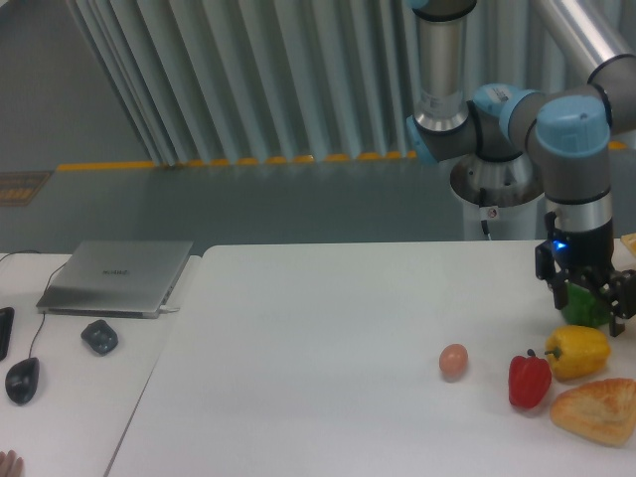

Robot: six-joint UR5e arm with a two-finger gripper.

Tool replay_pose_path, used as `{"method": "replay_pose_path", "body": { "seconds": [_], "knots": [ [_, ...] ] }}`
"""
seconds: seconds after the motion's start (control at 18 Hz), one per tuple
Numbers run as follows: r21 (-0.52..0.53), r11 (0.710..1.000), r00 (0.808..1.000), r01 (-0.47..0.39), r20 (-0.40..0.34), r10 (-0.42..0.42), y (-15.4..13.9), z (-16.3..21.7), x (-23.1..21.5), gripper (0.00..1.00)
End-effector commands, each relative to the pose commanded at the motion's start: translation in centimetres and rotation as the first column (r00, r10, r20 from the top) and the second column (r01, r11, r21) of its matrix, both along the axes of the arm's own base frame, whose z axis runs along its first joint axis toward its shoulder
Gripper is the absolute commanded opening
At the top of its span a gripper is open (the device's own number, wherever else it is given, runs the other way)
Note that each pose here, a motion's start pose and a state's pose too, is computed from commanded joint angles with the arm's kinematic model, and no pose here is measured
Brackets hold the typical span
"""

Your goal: Place the yellow pepper on the table

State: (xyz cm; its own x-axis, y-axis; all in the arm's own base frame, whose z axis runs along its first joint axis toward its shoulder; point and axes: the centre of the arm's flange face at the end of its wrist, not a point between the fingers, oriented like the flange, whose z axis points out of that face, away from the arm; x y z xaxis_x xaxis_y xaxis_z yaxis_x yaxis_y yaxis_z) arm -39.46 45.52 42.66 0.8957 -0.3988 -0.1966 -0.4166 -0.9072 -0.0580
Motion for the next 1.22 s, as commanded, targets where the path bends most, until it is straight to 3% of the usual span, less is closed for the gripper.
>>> {"method": "replay_pose_path", "body": {
  "seconds": [0.28,0.56,0.83,1.22],
  "knots": [
    [-0.032,0.991,0.991,0.127,0.046,-0.126,-5.1,1.7,-3.9,1.00],
    [-0.128,0.954,0.962,0.270,0.077,-0.262,-7.7,2.0,-5.9,1.00],
    [-0.143,0.949,0.956,0.281,0.130,-0.263,-7.7,-0.2,-5.6,1.00],
    [-0.144,0.947,0.953,0.286,0.145,-0.266,-7.5,-1.0,-5.6,1.00]
  ]
}}
